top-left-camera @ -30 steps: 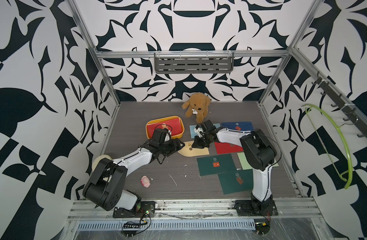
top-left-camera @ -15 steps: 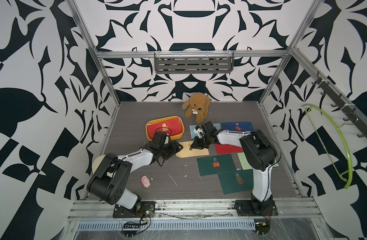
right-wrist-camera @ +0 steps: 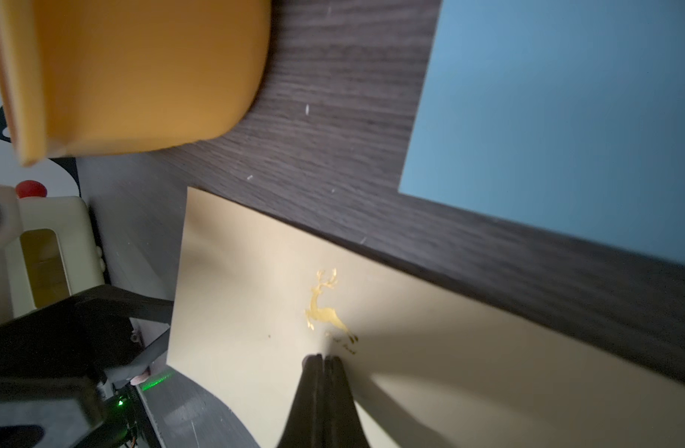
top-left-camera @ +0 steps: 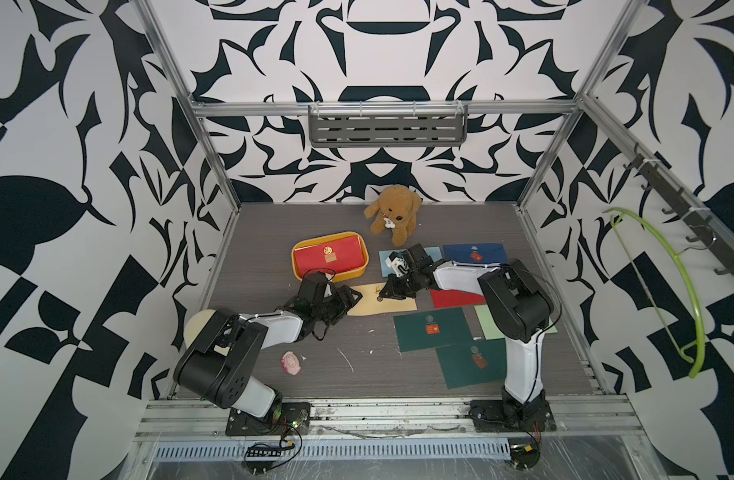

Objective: Put the sealed envelopes into the storage box
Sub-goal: Pick up the envelope from the center of the board.

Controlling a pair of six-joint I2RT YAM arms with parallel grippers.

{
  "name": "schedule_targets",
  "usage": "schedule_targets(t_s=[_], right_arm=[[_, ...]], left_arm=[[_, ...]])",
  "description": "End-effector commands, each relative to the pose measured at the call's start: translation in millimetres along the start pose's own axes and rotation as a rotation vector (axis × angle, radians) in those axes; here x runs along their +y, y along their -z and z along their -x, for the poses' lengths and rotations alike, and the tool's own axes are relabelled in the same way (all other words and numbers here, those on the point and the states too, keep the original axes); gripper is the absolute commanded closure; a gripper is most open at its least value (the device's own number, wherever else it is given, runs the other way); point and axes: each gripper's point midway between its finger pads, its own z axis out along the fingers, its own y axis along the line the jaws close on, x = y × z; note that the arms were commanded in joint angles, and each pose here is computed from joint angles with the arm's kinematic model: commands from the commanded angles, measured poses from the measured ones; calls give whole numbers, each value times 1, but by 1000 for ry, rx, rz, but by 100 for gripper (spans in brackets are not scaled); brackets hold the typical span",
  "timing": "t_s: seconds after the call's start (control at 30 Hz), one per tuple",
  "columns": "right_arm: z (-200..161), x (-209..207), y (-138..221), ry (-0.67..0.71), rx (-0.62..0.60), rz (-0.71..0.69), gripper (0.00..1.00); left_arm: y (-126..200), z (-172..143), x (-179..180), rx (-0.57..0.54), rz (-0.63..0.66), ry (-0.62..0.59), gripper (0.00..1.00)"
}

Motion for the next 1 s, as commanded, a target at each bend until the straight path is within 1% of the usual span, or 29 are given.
schedule_targets(t_s=[0.0, 0.1, 0.27, 0.33, 0.47, 0.57, 0.63, 0.67, 0.77, 0.9, 0.97], right_arm=[[-58, -45, -19, -105, 162, -153, 100], [-58, -44, -20, -105, 161, -150, 100], [-57, -41, -18, -99, 153, -142, 100], [-55, -40, -17, -93, 146, -141, 100], [-56, -40, -17, -94, 143, -135, 100], [-56, -39, -18, -93, 146, -130, 100], [-55, -37, -17, -89, 144, -128, 100], [-54, -36, -16, -86, 141, -127, 100], [-47, -28, -10, -68, 124, -117, 100], [-35, -13, 3, -24, 95, -108, 100], [-26, -2, 11, 7, 80, -102, 100]], left_arm=[[-2, 6, -25, -6, -122, -4, 28], [-3, 6, -25, 0, -112, -2, 30], [-5, 1, -1, 42, 33, -19, 35], [-6, -1, 8, 55, 84, -20, 39], [-8, -4, 15, 72, 120, -16, 45], [-8, -5, 21, 75, 138, -13, 58], [-9, -7, 25, 83, 147, -8, 64], [-10, -8, 26, 87, 145, -7, 66], [-11, -10, 26, 98, 141, -4, 77], [-9, -8, 21, 90, 133, -11, 86], [-7, -6, 16, 84, 126, -19, 96]])
